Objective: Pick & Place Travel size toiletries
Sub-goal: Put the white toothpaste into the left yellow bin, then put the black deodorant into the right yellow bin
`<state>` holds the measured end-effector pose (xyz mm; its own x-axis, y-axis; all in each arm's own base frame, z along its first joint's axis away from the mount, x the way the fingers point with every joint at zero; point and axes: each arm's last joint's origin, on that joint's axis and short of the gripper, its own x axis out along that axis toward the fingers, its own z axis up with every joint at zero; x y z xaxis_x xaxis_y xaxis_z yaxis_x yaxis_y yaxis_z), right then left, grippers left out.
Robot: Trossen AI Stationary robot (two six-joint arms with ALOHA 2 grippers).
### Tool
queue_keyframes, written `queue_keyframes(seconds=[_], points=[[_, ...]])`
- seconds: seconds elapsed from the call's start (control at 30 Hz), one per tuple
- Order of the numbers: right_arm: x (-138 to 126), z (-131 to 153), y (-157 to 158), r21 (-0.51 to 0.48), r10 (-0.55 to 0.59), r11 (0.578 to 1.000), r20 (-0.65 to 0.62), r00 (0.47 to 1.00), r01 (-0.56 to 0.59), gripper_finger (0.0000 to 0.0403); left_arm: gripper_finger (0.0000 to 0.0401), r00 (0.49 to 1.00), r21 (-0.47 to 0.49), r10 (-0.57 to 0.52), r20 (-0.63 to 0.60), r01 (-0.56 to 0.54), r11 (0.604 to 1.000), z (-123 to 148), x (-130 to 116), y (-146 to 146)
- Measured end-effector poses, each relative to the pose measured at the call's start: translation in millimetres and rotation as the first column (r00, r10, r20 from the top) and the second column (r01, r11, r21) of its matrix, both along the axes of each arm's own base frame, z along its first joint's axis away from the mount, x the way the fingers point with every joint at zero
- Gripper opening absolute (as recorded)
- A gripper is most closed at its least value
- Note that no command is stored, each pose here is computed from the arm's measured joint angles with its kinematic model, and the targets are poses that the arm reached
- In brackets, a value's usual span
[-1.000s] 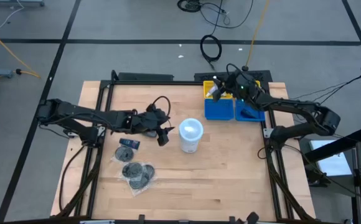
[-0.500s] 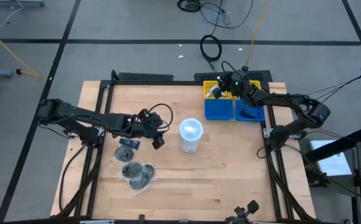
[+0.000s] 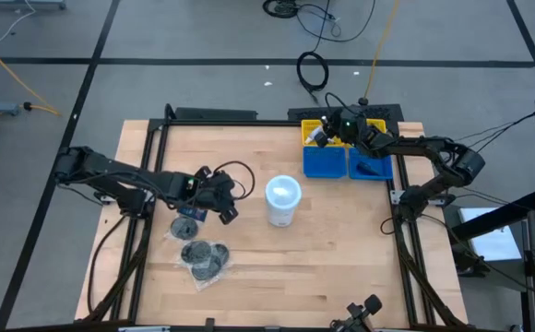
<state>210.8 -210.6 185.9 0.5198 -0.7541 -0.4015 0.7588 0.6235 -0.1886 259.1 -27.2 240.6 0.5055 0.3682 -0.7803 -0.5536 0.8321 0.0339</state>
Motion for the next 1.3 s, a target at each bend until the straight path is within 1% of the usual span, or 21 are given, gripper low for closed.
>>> queue_keyframes(seconds=[0.27, 0.5, 0.7, 0.9, 1.0, 1.1, 1.3], points=[[-1, -2, 1, 0.002, 0.020, 1.000, -0.049, 0.999, -0.020, 0.0119, 0.0230, 1.000, -0.005, 0.007, -0.014, -0.007, 1.000, -1, -2, -1], [0, -2, 1, 0.002, 0.019, 1.000, -0.043, 0.999, -0.019, 0.0161, 0.0230, 0.996, -0.025, 0.066, -0.065, -0.068, 0.997, -4, -8, 0], [0, -2, 1, 0.016, 0.010, 1.000, -0.015, 1.000, -0.010, 0.0180, 0.0230, 0.990, -0.031, 0.109, -0.084, -0.112, 0.993, -6, -12, 0], [2, -1, 4, 0.047, 0.096, 0.994, 0.028, 0.995, -0.098, 0.0182, 0.0230, 0.987, 0.002, 0.115, -0.116, -0.115, 0.993, -8, -15, 3], [4, 0, 6, 0.059, 0.147, 0.987, 0.046, 0.988, -0.149, 0.0181, 0.0230, 0.983, 0.021, 0.112, -0.148, -0.110, 0.994, -10, -15, 12], [6, 3, 9, 0.049, 0.163, 0.985, 0.056, 0.985, -0.165, 0.0183, 0.0230, 0.977, -0.043, 0.077, -0.197, -0.087, 0.995, -11, -15, 25], [10, 14, 19, 0.020, 0.197, 0.980, 0.078, 0.977, -0.200, 0.0184, 0.0230, 0.958, -0.139, -0.011, -0.286, -0.030, 0.990, -14, -20, 51]])
